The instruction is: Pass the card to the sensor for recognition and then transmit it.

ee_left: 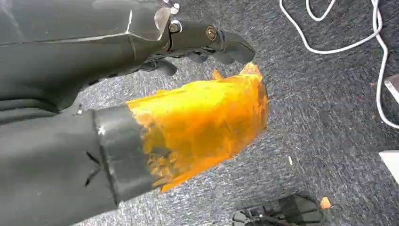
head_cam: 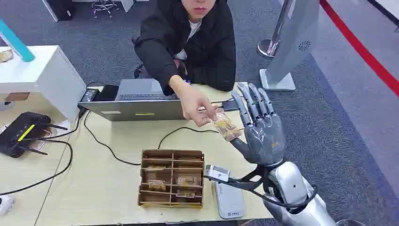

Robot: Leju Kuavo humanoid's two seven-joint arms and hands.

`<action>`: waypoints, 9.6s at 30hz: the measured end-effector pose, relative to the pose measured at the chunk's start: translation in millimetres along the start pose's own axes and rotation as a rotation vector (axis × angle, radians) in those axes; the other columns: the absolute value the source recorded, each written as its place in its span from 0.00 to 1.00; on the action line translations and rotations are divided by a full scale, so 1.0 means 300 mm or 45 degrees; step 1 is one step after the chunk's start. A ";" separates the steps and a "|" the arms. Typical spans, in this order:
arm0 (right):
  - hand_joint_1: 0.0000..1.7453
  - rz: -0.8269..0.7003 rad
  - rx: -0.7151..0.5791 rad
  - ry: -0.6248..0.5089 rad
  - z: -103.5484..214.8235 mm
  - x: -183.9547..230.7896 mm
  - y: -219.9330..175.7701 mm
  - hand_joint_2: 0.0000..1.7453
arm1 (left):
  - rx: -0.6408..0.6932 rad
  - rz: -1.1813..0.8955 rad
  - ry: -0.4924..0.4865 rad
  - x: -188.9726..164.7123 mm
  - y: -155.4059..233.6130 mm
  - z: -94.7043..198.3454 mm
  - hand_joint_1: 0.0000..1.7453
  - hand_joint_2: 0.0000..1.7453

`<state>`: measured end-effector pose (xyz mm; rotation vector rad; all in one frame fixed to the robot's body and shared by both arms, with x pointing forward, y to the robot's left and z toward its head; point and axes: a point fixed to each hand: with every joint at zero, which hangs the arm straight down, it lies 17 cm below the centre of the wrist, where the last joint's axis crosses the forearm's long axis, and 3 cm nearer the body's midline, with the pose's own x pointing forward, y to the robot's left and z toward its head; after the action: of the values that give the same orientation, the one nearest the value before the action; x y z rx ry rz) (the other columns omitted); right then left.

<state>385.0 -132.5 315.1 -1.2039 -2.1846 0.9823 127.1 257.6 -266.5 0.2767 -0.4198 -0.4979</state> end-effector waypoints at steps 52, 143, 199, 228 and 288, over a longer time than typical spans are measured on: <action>1.00 -0.582 0.130 0.133 0.194 0.036 0.044 1.00 | 0.001 0.015 -0.009 0.005 -0.008 0.003 0.00 0.00; 1.00 -1.043 0.679 0.771 0.731 0.058 0.498 1.00 | 0.053 0.029 -0.017 -0.016 0.010 0.008 0.00 0.00; 1.00 -0.937 0.854 0.884 0.859 0.016 0.623 1.00 | 0.087 0.050 -0.015 -0.003 0.001 0.014 0.00 0.00; 1.00 -0.899 0.798 0.801 0.787 0.025 0.581 1.00 | 0.090 0.063 -0.008 -0.009 0.001 0.015 0.00 0.00; 1.00 -0.537 -0.086 0.075 0.231 0.121 -0.095 1.00 | 0.017 -0.003 -0.002 0.006 -0.043 0.019 0.00 0.00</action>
<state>304.6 -137.1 294.2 -0.7386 -2.3065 0.6915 120.9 244.8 -265.5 0.2894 -0.4244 -0.4977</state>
